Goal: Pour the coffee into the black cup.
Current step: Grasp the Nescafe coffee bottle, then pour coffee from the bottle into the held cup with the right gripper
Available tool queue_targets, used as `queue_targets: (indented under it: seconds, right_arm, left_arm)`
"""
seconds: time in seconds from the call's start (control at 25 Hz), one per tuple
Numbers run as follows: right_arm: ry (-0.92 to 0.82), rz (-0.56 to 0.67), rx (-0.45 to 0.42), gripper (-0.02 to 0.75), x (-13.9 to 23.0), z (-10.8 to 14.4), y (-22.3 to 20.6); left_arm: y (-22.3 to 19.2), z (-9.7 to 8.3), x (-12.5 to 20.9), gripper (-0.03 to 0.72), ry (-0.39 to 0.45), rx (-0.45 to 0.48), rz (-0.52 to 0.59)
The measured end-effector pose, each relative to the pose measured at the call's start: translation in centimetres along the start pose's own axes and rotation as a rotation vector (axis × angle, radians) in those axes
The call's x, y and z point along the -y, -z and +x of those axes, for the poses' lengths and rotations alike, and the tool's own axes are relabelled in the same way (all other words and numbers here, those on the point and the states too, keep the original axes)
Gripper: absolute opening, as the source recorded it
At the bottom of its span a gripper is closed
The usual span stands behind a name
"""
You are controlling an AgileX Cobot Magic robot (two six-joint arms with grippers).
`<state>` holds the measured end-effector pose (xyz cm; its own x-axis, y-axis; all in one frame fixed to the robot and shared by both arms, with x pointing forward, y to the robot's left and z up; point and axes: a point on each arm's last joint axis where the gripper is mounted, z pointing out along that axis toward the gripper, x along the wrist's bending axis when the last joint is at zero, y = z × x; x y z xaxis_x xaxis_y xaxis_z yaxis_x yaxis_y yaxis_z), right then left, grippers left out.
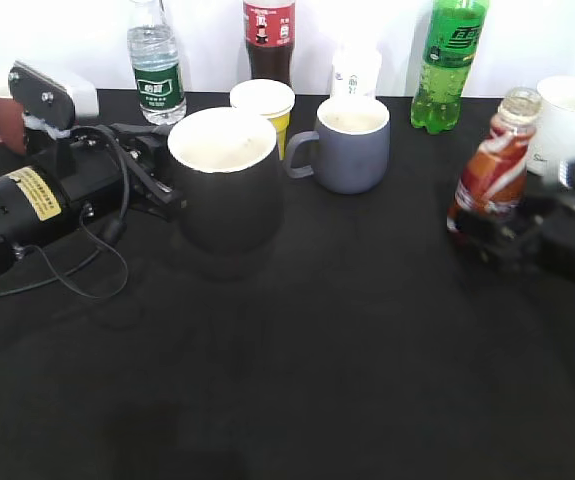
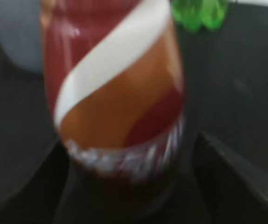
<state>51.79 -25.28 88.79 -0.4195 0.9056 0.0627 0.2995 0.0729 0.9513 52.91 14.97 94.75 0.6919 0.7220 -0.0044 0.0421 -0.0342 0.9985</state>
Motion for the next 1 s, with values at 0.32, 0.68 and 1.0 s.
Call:
queue_targets:
  seconds: [0.32, 0.68, 1.0]
  right_arm:
    - [0.055, -0.048, -0.099, 0.533, -0.1, -0.4, -3.2]
    - [0.019, -0.12, -0.091, 0.532, -1.2, 0.3, -1.2]
    - [0.487, -0.29, -0.164, 0.532, -12.8, 2.8, 4.1]
  left_arm:
    - [0.0, 0.0, 0.0, 0.061, 0.0, 0.0, 0.0]
    - [-0.1, -0.5, 0.0, 0.061, -0.018, 0.047, 0.0]
    - [-4.9, -7.4, -3.8, 0.061, -0.056, 0.284, -0.047]
